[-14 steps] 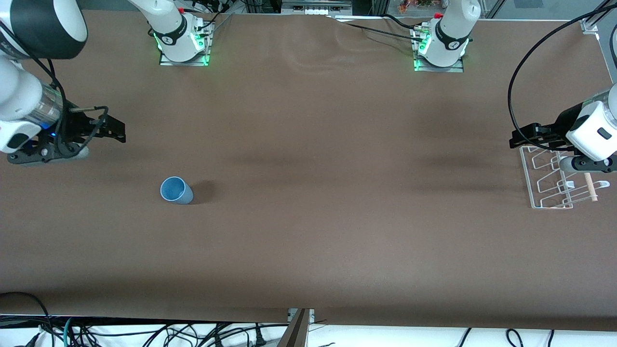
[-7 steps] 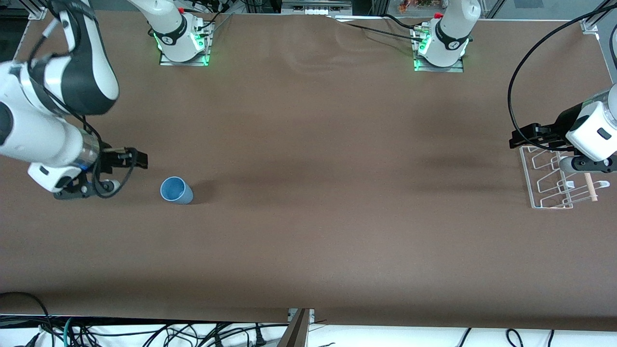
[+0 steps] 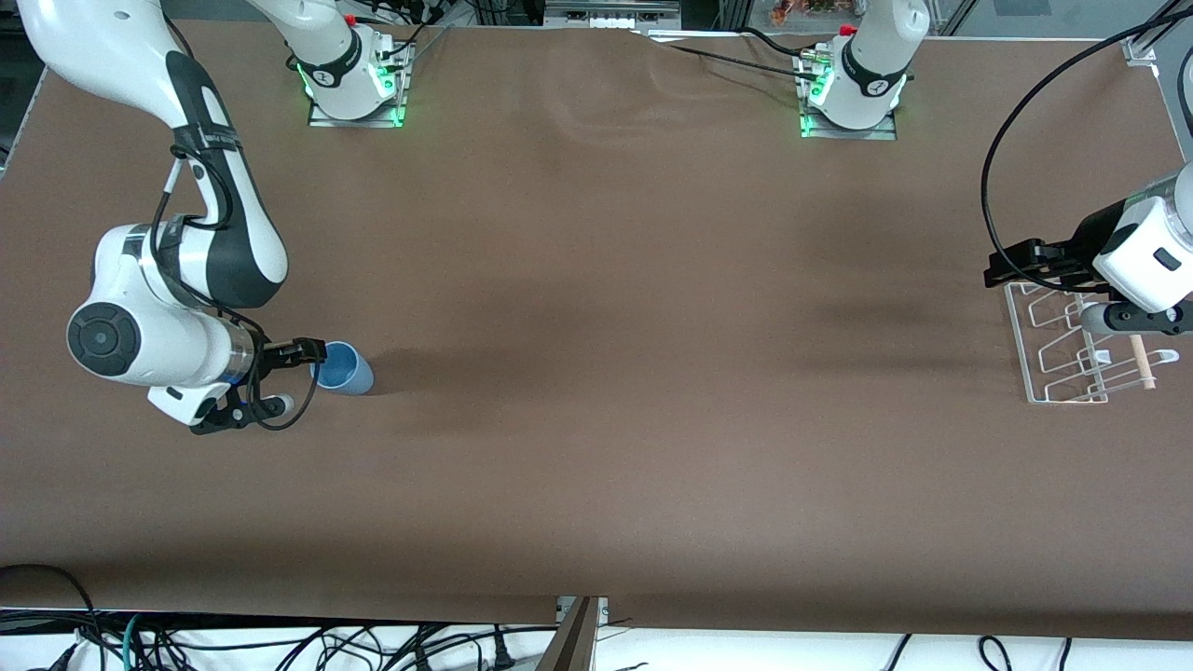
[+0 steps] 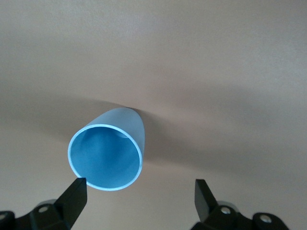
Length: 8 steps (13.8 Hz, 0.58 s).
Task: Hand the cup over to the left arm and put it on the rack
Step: 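Lower the right gripper around the blue cup and close it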
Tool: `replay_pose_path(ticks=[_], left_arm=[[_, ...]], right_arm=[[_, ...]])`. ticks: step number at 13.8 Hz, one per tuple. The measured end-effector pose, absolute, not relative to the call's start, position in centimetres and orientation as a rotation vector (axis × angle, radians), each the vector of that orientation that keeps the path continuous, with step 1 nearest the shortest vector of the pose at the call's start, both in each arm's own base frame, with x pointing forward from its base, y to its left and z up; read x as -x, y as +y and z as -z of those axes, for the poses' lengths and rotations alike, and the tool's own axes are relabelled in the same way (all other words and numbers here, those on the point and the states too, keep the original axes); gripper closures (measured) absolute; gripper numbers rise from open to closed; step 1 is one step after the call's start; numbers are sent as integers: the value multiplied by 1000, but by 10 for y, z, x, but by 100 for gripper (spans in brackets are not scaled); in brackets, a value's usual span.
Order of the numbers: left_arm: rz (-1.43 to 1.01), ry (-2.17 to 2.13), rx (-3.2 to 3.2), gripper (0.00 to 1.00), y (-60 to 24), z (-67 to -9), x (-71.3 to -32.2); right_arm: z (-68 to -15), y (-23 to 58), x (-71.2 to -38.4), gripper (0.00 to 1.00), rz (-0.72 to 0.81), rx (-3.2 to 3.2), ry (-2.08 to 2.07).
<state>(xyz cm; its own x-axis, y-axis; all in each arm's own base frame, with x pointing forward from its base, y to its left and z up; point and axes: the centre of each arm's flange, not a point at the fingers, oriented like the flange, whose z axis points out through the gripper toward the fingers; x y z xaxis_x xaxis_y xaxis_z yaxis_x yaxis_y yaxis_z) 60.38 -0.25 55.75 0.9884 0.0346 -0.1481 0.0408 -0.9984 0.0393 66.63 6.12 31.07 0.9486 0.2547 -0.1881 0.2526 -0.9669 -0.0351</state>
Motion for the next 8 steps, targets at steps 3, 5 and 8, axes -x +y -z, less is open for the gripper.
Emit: replay_pose_path(ticks=[3,5,8], left_arm=[[229,58,-3090,0,-3,-557,-604],[229,59,-3090,0,-3,-557,-604],[229,58,-3090,0,-3,-557,-604]], right_arm=[[-294,61,-667,0,-318,3086,-411],[-281,61,-669,0,-321,3085,-411],[-260,61,-669,3,-347,3081,-412]])
